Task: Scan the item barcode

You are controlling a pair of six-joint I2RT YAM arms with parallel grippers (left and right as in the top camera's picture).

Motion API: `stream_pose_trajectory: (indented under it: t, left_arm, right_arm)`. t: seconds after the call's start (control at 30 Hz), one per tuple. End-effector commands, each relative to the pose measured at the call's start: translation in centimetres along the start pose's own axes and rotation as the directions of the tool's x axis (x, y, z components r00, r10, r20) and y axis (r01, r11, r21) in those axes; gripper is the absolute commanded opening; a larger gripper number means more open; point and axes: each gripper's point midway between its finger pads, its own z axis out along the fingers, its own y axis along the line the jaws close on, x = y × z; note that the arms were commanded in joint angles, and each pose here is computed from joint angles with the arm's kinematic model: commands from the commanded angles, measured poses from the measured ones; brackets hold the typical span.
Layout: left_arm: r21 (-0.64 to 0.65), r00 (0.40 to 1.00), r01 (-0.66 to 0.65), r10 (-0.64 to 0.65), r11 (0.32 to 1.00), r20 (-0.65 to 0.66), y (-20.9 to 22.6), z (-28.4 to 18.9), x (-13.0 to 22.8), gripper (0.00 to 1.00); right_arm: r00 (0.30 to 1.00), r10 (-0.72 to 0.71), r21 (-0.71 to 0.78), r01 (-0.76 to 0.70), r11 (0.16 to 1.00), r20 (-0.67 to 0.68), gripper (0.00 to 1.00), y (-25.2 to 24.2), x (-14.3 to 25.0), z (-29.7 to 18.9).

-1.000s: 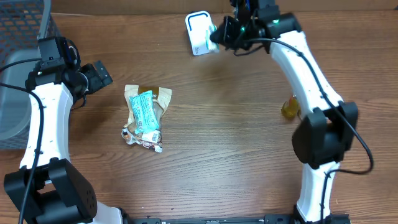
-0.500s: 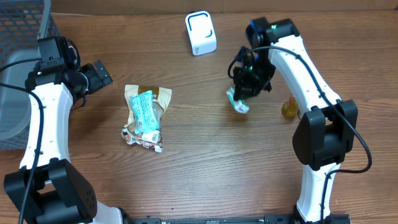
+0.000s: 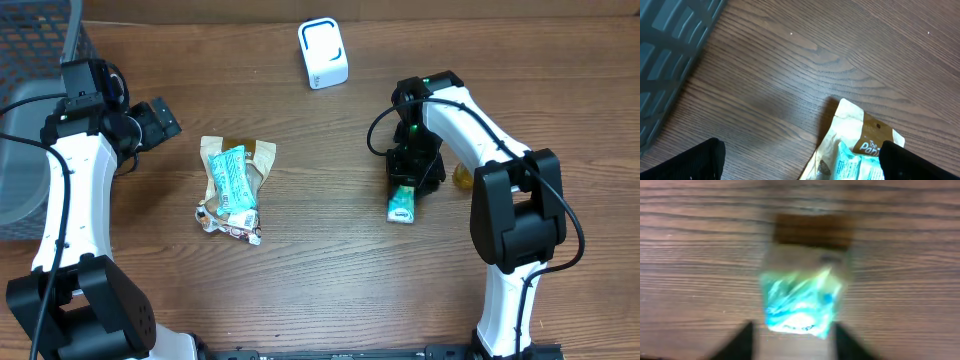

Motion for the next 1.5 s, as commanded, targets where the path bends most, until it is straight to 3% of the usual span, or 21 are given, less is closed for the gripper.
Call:
stream_pose_trajectory:
  t: [0.0,0.07,0.23,0.5,0.53,0.57,0.6,0.63,0.8,1.03,1.2,1.3,1.47]
  left_arm:
    - [0.01,1.0,-0.001,0.001,1.0,0.013,-0.5,-0.3,-0.5,1.0]
    - [0.01,1.0,-0.001,0.001,1.0,0.013,-0.5,-0.3,-0.5,1.0]
    - [0.01,1.0,-0.001,0.001,1.0,0.013,-0.5,-0.3,-0.5,1.0]
    - [0.01,1.0,-0.001,0.001,1.0,0.013,-0.5,-0.3,-0.5,1.0]
    - [0.01,1.0,-0.001,0.001,1.0,0.013,-0.5,-0.3,-0.5,1.0]
    - [0.011,1.0,-0.001,0.001,1.0,0.013,-0.5,-0.3,-0.5,1.0]
    - [0.01,1.0,-0.001,0.001,1.0,0.013,-0.5,-0.3,-0.5,1.0]
    - [0.01,1.0,-0.001,0.001,1.0,0.013,-0.5,-0.3,-0.5,1.0]
    - [0.01,1.0,-0.001,0.001,1.0,0.013,-0.5,-0.3,-0.5,1.0]
    - [0.01,1.0,-0.001,0.001,1.0,0.013,-0.5,-0.3,-0.5,1.0]
    - [0.01,1.0,-0.001,0.001,1.0,0.013,-0.5,-0.3,-0.5,1.0]
    - [0.01,1.0,-0.001,0.001,1.0,0.013,-0.5,-0.3,-0.5,1.0]
    - [0.01,1.0,-0.001,0.001,1.0,0.013,-0.5,-0.3,-0.5,1.0]
  right_arm:
    - [1.0,-0.005,0.025,0.005,1.0,0.019,0.76,0.2,-0.3,0.3]
    - [0.999,-0.015,-0.011,0.015,1.0,0.041,0.75,1.1,-0.9,0.3]
    - [0.994,-0.058,-0.091,0.066,0.994,0.088,0.6,4.7,-1.5,0.6]
    - [0.985,-0.055,-0.017,0.059,0.998,0.165,0.61,6.6,-2.1,1.1]
    - [0.983,-0.045,0.003,0.045,0.999,0.176,0.65,6.6,-2.2,1.1]
    - [0.982,-0.051,0.004,0.051,0.999,0.182,0.76,6.8,-2.3,1.2]
    - [0.98,-0.054,0.001,0.055,0.999,0.19,0.95,7.0,-2.4,1.1]
    - [0.978,-0.055,-0.003,0.057,0.998,0.2,1.0,7.1,-2.7,1.1]
    - [0.978,-0.065,0.006,0.065,0.998,0.196,1.0,6.8,-2.6,1.7]
    - [0.997,-0.039,0.11,0.031,0.993,0.066,0.76,3.6,0.5,4.8]
    - [1.0,-0.008,0.296,0.012,0.955,-0.014,0.72,-0.5,2.8,4.9]
    - [0.999,0.052,0.382,-0.05,0.923,0.004,0.72,-2.4,3.0,4.3]
    - [0.993,0.108,0.403,-0.114,0.908,0.037,0.72,-3.6,2.6,3.9]
